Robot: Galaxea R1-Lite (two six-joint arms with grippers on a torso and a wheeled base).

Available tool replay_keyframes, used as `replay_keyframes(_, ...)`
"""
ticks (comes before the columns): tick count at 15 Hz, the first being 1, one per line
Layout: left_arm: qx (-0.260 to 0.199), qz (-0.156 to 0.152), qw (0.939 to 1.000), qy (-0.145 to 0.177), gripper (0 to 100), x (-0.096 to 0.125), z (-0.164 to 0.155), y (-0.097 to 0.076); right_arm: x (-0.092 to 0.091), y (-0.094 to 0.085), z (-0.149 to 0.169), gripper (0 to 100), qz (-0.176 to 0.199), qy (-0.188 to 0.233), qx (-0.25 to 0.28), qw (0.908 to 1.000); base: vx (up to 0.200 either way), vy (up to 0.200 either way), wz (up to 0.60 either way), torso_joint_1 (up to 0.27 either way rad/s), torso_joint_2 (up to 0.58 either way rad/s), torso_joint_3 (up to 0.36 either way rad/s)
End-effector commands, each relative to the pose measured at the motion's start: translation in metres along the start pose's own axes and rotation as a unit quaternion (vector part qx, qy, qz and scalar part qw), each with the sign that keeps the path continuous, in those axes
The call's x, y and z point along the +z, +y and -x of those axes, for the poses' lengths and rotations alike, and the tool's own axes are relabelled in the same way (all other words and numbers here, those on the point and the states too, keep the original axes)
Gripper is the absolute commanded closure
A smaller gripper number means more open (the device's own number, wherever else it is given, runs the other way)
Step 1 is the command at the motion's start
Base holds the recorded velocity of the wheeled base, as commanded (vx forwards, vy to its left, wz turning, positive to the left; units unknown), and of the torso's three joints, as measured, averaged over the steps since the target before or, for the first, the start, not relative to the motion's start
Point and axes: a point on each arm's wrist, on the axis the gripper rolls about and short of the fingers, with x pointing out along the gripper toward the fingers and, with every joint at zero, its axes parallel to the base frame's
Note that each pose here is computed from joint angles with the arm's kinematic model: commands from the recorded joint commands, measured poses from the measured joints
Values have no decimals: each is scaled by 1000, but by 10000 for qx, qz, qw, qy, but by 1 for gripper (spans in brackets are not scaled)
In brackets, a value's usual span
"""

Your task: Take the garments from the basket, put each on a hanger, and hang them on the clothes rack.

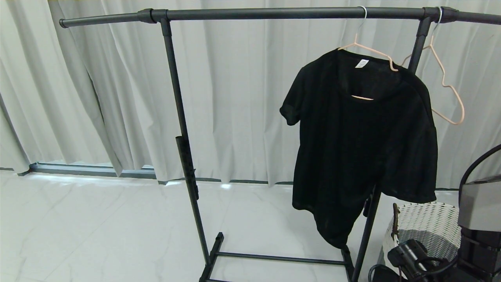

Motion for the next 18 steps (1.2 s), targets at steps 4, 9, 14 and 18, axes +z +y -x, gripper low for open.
replay_keyframes(4,2,-3,10000,5,0,0,0,0,12,-4,-7,0,-48,-162,-91,9998,0,0,0,0,0,0)
replay_keyframes(9,4,2,10000,-9,0,0,0,0,13,-5,-8,100,-93,-229,-150,9996,0,0,0,0,0,0)
replay_keyframes(14,5,5,10000,-17,0,0,0,0,13,-5,-9,100,-191,-109,-291,9993,0,0,0,0,0,0)
replay_keyframes(18,5,5,10000,-17,0,0,0,0,13,-12,-1,100,-770,-289,-402,9958,0,0,0,0,0,0)
